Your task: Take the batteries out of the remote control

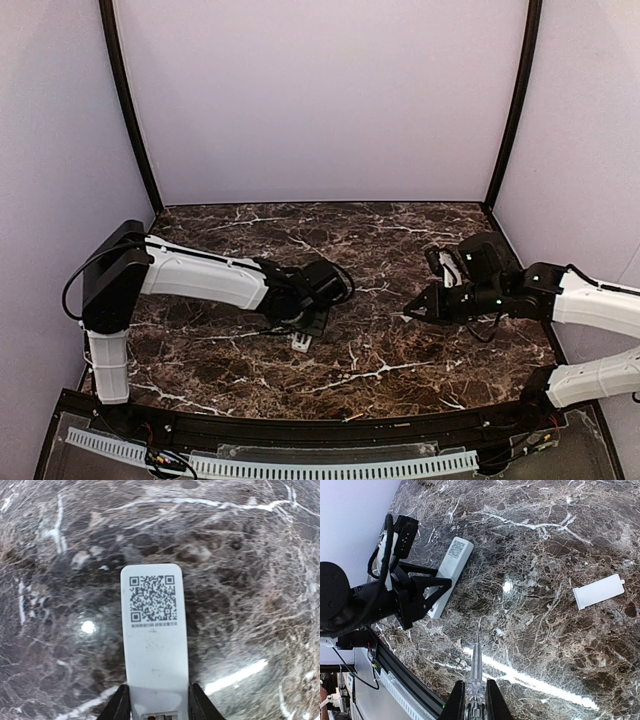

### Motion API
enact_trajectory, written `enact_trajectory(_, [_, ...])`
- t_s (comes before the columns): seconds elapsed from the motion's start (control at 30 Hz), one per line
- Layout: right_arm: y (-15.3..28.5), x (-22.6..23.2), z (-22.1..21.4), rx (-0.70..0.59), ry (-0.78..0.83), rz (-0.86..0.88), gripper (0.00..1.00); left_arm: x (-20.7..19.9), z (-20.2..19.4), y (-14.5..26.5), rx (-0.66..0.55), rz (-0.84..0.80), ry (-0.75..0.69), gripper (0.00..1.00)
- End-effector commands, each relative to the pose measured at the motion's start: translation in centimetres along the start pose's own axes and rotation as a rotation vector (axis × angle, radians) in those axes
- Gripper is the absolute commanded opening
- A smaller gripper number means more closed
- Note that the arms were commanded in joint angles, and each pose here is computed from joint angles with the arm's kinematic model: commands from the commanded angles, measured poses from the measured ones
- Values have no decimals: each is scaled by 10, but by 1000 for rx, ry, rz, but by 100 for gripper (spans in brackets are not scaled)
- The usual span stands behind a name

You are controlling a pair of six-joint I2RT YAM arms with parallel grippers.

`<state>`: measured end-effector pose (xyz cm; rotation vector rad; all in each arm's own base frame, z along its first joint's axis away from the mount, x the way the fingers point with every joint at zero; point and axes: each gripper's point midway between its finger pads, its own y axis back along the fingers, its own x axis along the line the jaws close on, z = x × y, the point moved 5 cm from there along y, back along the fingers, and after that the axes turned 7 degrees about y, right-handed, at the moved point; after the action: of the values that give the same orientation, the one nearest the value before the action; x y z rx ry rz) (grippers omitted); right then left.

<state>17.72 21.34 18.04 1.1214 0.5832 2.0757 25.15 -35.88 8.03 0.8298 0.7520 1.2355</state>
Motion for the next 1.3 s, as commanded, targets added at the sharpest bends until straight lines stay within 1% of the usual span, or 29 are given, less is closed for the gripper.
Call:
enact_trajectory(0.0, [5, -1, 0, -22, 2, -13, 0, 47, 3, 17, 12, 22, -12, 34])
enact_trajectory(0.1, [5, -3, 0, -24, 0, -22, 0, 73, 7, 27, -12, 19, 13, 34])
enact_trajectory(0.13, [4, -3, 0, -25, 0, -25, 0, 89, 7, 28, -15, 35, 32, 34])
enact_trajectory(0.3, [1, -3, 3, -24, 3, -31, 0, 138, -2, 27, -1, 88, 97, 34])
enact_trajectory(0.37, [-1, -2, 3, -16, 5, -31, 0, 160, -3, 26, 0, 108, 143, 35])
enact_trajectory(0.43, [-3, -2, 5, -12, 9, -32, 0, 176, -14, 24, 17, 121, 163, 35])
enact_trajectory(0.63, [-6, 1, 8, -4, 13, -27, 0, 197, -28, 15, 45, 121, 210, 37])
enact_trajectory(0.7, [-7, 2, 8, 0, 14, -23, 0, 197, -31, 13, 49, 106, 211, 41])
enact_trajectory(0.77, [-8, 2, 7, 4, 16, -20, 0, 197, -33, 13, 47, 93, 205, 48])
enact_trajectory(0.83, [-10, 3, 7, 14, 20, -7, 0, 196, -32, 15, 41, 86, 190, 63])
enact_trajectory(0.87, [-11, 5, 7, 22, 27, 5, 0, 196, -31, 17, 38, 83, 173, 67])
enact_trajectory(0.9, [-12, 7, 7, 29, 33, 19, 0, 196, -28, 21, 22, 77, 164, 76])
enact_trajectory(0.93, [-14, 10, 7, 45, 42, 38, 0, 197, -26, 24, 9, 76, 148, 80])
enact_trajectory(0.97, [-16, 13, 7, 58, 51, 56, 0, 198, -21, 31, -24, 74, 134, 88])
enact_trajectory(1.03, [-19, 21, 9, 91, 78, 103, 0, 198, -10, 43, -76, 68, 108, 95])
enact_trajectory(1.1, [-22, 30, 11, 126, 102, 152, 0, 196, 1, 54, -110, 56, 71, 98])
enact_trajectory(1.17, [-26, 39, 12, 160, 127, 204, 0, 190, 11, 64, -131, 20, 23, 99])
enact_trajectory(1.27, [-32, 52, 13, 220, 160, 289, 0, 168, 23, 78, -178, -113, -61, 98])
